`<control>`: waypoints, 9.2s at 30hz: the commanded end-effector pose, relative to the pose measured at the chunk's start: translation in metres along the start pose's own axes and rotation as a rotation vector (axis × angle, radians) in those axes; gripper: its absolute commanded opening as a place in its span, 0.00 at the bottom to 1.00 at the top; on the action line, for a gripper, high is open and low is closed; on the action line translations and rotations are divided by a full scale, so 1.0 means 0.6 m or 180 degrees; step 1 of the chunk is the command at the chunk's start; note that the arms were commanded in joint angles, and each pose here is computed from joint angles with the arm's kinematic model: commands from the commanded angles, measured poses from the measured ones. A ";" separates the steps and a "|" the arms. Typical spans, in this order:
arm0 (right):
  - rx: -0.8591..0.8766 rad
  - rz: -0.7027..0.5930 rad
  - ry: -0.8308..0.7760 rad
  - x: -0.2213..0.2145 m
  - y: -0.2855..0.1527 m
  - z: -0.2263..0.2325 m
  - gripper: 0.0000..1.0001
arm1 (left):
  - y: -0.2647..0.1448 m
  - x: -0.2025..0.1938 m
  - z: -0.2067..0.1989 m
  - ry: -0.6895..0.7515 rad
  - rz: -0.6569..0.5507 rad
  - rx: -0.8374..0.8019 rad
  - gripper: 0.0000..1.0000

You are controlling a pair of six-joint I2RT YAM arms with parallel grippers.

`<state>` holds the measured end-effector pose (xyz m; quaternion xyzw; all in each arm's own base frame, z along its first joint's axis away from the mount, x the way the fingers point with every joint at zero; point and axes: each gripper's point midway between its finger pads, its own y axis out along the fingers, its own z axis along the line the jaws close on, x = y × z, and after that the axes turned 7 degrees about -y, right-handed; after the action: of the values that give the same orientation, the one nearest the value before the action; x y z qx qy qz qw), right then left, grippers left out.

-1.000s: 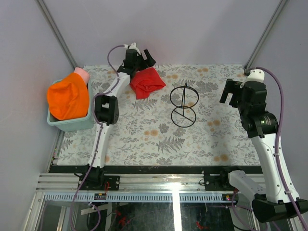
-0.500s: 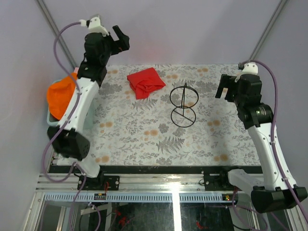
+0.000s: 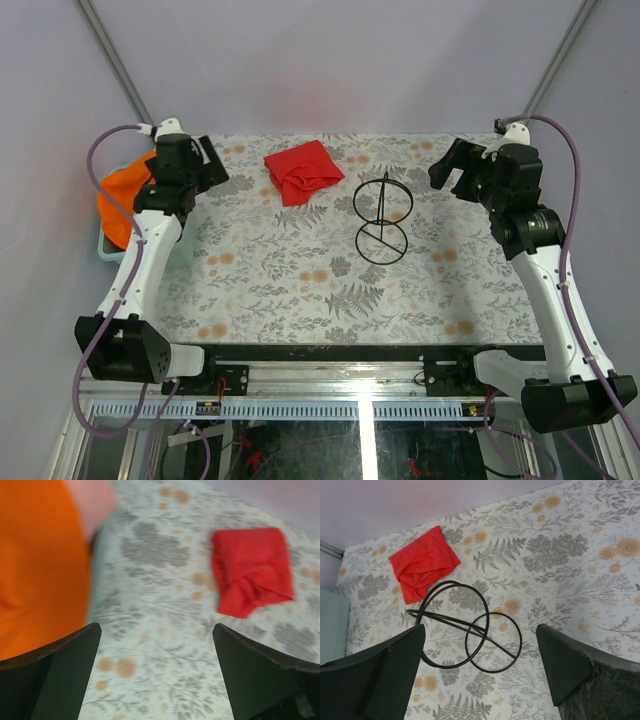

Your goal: Stack the hats

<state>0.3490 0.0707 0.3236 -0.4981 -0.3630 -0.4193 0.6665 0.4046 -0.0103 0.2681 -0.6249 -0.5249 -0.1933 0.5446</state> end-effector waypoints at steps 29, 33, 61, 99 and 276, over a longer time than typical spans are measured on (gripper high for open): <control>-0.0046 -0.0333 -0.0154 0.019 -0.080 -0.007 0.99 | 0.184 0.022 0.105 0.0583 0.0398 0.1228 0.44; -0.0137 -0.0261 -0.0205 0.013 -0.074 -0.016 0.99 | 0.216 0.039 0.114 0.0663 0.0382 0.1455 0.41; -0.0321 -0.0016 -0.0180 -0.016 -0.006 -0.035 0.99 | 0.211 0.030 0.222 0.0438 0.0475 0.1873 0.51; -0.0193 0.0145 -0.0055 -0.033 0.020 -0.022 0.99 | 0.203 -0.103 0.240 0.0619 0.0952 0.1892 0.10; 0.1216 0.0907 0.0484 -0.111 0.020 0.023 0.99 | -0.065 -0.122 -0.464 -0.0923 0.1876 -0.2990 0.56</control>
<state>0.3163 0.0795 0.2401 -0.4652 -0.2640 -0.2889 0.7940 0.4376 -0.3213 0.2944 -0.9479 -0.2219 -0.1302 0.1879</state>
